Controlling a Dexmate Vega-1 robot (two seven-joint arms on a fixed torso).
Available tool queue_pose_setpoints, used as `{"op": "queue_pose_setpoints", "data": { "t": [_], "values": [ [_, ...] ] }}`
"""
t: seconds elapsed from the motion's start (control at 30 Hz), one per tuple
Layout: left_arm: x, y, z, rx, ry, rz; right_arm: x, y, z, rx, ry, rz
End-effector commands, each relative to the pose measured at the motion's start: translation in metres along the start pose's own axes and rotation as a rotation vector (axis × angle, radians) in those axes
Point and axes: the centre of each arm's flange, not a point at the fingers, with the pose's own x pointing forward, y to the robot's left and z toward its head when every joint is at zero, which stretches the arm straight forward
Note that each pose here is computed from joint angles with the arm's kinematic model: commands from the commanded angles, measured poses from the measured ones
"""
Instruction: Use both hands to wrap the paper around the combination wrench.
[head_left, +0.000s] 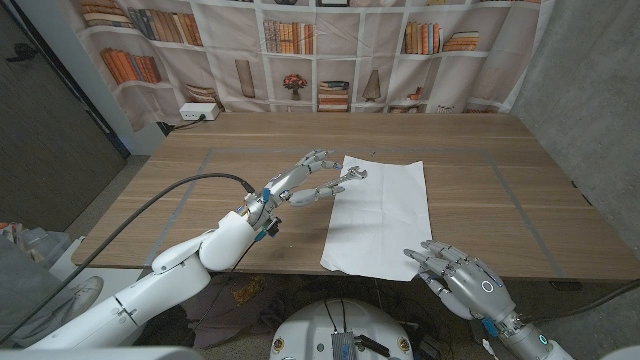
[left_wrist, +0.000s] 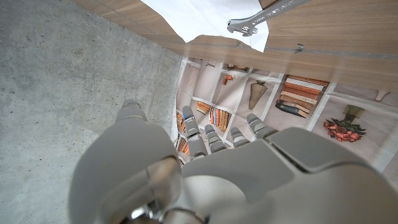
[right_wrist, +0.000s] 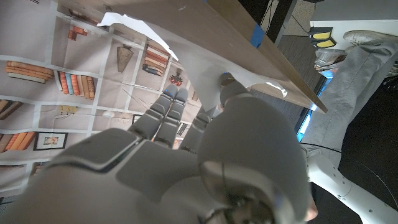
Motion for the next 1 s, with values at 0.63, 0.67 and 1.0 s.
{"op": "queue_pose_setpoints", "data": {
  "t": [0.63,0.67,1.0],
  "values": [
    [0.003,0.003,-0.002,-0.015,0.012,0.030,0.039,-0.022,-0.030,0.431,0.219,-0.070],
    [0.003,0.003,-0.002,-0.015,0.013,0.031,0.040,-0.023,-0.032,0.442,0.220,-0.068],
    [0.004,0.002,0.000,-0.017,0.019,0.039,0.059,-0.035,-0.041,0.596,0.255,-0.051]
  ]
}}
